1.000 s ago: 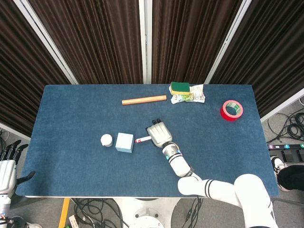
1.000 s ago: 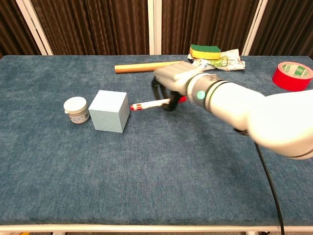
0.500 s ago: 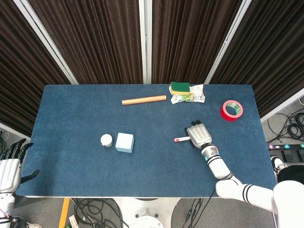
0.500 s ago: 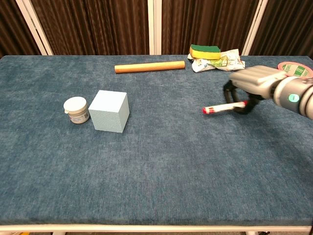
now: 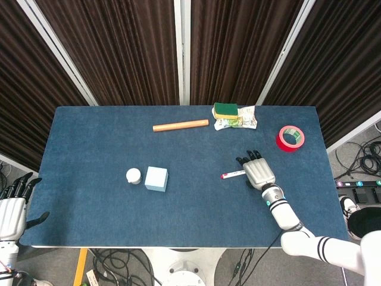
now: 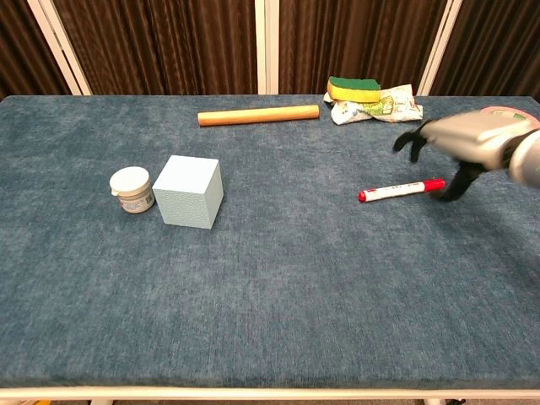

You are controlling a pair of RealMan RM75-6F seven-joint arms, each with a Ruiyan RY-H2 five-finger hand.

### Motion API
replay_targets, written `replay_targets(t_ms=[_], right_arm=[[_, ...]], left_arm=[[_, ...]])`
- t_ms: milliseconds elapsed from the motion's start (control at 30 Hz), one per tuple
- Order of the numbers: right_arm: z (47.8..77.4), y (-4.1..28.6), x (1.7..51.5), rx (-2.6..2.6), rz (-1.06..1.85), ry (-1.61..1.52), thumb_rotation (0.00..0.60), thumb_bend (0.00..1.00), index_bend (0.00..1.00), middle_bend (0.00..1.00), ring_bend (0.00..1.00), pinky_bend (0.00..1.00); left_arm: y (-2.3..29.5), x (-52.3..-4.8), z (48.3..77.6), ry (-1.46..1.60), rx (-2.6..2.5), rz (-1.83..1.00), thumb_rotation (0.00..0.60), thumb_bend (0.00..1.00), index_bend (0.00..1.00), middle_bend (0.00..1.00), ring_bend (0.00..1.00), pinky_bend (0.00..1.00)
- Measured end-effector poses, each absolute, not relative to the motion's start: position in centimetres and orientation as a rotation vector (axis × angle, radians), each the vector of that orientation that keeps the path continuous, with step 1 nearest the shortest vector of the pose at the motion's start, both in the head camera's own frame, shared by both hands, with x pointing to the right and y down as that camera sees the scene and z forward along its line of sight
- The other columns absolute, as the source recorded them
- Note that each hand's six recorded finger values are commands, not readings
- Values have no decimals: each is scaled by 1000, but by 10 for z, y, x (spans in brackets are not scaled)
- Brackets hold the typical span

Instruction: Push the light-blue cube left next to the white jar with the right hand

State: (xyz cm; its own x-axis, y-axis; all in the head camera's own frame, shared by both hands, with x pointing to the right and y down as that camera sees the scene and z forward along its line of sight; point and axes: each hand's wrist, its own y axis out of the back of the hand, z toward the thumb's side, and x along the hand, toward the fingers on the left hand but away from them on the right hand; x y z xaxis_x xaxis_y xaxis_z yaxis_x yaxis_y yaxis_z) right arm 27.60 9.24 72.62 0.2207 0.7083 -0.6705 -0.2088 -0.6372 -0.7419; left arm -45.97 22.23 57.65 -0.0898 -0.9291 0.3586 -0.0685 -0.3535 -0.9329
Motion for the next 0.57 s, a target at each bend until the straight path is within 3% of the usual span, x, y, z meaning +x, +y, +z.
replay_targets(t_ms=[300,567], right_arm=[[627,105,372,-1616,1444,-835,600,220,88,179,23,104],[564,168,417,-1607,1355,-975,600,220,76,165,9,77]], left_arm=[[220,-463,582,1123,-1459,-1552,600,92,258,222,159,237],[215,-453,586,1107,-1465,-1540,600,92,258,222,159,237]])
